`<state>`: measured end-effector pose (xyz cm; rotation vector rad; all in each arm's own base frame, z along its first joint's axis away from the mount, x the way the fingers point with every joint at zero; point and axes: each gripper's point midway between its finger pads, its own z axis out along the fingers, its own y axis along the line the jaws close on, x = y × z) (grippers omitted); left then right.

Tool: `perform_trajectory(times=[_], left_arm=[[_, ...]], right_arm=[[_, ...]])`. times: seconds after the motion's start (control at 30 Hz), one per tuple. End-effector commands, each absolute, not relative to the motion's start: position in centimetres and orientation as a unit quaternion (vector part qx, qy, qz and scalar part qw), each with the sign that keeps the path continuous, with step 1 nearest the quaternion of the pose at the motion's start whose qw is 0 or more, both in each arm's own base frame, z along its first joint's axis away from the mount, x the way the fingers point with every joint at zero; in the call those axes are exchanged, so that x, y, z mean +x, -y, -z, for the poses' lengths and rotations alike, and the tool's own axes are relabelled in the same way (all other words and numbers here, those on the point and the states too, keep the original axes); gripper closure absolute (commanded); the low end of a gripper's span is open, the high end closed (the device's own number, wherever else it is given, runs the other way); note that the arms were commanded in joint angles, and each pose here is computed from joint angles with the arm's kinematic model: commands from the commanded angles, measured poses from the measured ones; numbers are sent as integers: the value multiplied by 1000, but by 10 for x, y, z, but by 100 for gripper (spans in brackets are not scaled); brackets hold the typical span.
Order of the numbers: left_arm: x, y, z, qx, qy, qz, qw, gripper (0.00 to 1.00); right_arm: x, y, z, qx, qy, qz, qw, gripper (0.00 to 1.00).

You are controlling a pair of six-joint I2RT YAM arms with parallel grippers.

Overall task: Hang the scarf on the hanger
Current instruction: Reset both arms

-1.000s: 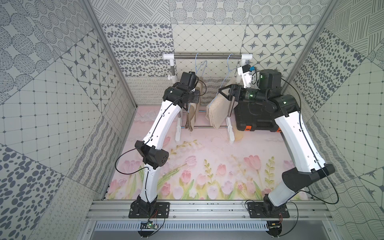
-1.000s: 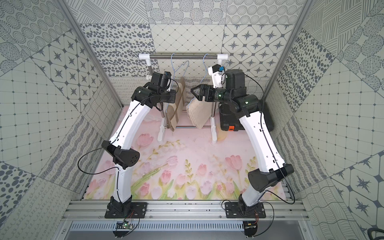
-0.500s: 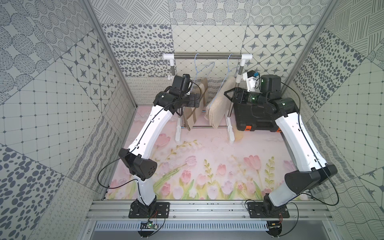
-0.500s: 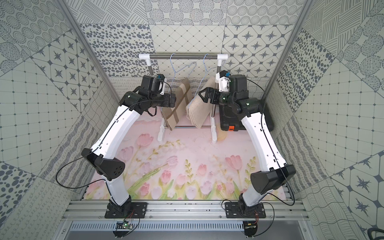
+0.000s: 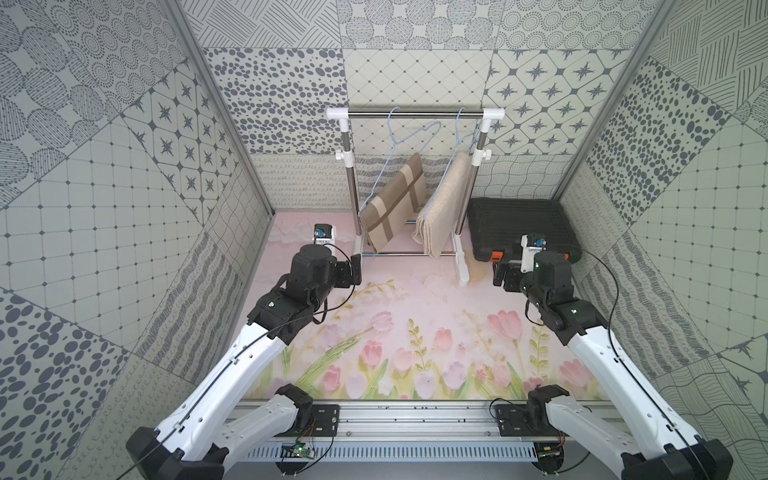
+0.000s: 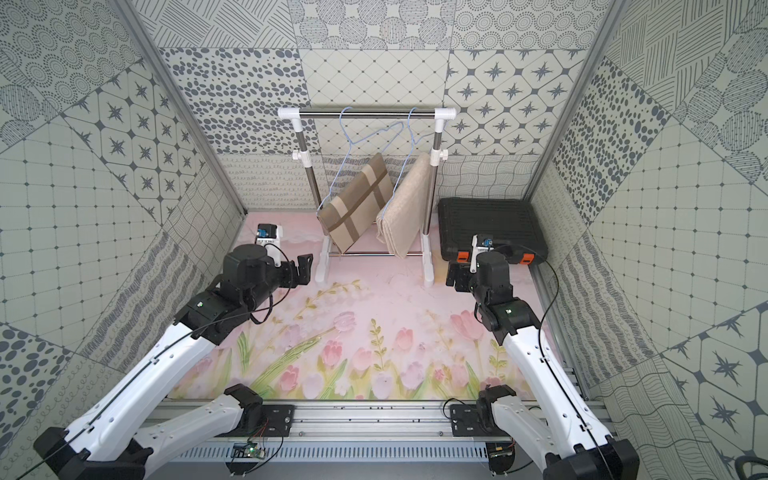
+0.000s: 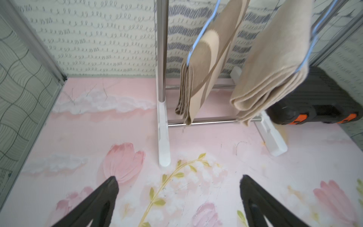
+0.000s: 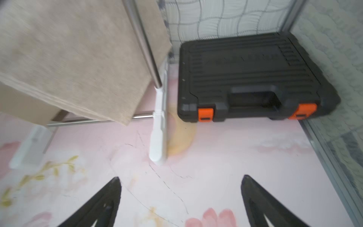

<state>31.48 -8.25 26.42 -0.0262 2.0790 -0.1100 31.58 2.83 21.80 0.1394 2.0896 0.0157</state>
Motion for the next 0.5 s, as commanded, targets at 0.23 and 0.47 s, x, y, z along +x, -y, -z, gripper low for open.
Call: perform_trajectory(times=[0.23,0.47], left_arm=[[309,45,-153,-85,-826,-6,557,1],[309,42,-154,-26,-813,-43,581,1]], right_arm=[[292,60,-182,202,-757,71,617,3],[327,62,-142,184,-740,39,645,3]])
